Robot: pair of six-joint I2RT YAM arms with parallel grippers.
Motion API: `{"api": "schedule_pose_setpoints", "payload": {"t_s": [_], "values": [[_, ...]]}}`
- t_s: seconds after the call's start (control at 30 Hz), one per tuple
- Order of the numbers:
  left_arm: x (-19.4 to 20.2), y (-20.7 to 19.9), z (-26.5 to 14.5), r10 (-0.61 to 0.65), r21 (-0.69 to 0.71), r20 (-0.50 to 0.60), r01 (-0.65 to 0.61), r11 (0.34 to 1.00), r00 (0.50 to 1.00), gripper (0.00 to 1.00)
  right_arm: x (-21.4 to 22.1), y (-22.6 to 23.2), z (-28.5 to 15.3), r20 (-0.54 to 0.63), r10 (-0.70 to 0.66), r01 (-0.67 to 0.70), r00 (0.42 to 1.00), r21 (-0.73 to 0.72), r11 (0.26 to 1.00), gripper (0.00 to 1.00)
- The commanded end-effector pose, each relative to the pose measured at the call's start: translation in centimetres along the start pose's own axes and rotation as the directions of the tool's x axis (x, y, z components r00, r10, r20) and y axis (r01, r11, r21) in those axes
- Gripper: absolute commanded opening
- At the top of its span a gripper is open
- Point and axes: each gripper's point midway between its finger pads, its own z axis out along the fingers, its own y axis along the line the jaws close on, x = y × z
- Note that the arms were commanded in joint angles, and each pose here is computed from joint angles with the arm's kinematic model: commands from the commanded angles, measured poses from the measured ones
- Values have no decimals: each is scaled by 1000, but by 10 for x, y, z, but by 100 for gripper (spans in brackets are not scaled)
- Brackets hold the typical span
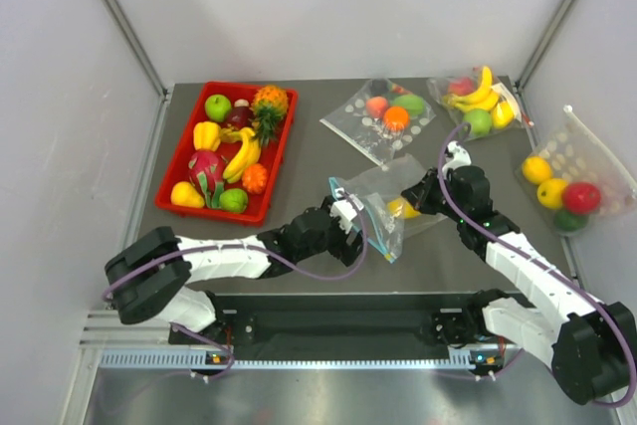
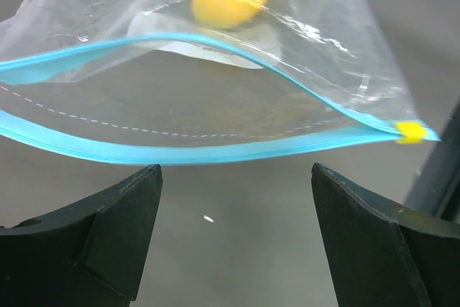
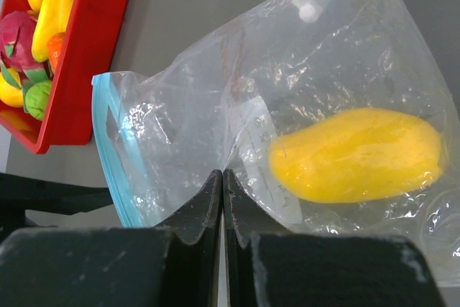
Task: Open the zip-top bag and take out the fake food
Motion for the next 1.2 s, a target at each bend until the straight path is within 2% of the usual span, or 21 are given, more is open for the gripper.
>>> {"api": "schedule_pose_setpoints", "payload": {"t_s": [0.0,0.1,0.2,0.43,0.7,0.93,1.17], "values": [[-19,-14,-16,24,79,78,-30,996,997,89,-14,16,-2,39,-31,33,999,-49,998,0],[-17,-13,-27,9,75,79,-15,997,997,89,-12,14,-1,34,-31,33,999,-46,998,0],[-24,2,-32,-29,-5,116,30,1000,993,90,-10,14,1,25,-26,27,999,-51,998,0],[-28,8,-8,-45,-22,117,48,999,992,91,-7,16,-3,21,-27,28,999,-61,998,0],[-49,6,6,-74,-12,214,78,997,974,90,-1,12,-8,2,-35,35,999,-47,998,0],[-50,-6,-7,-49,53,174,40,998,983,90,2,8,-9,-4,-43,43,999,-35,998,0],[-47,1,-18,-38,21,174,35,999,984,90,4,9,-7,-10,-38,37,999,-46,998,0]]}}
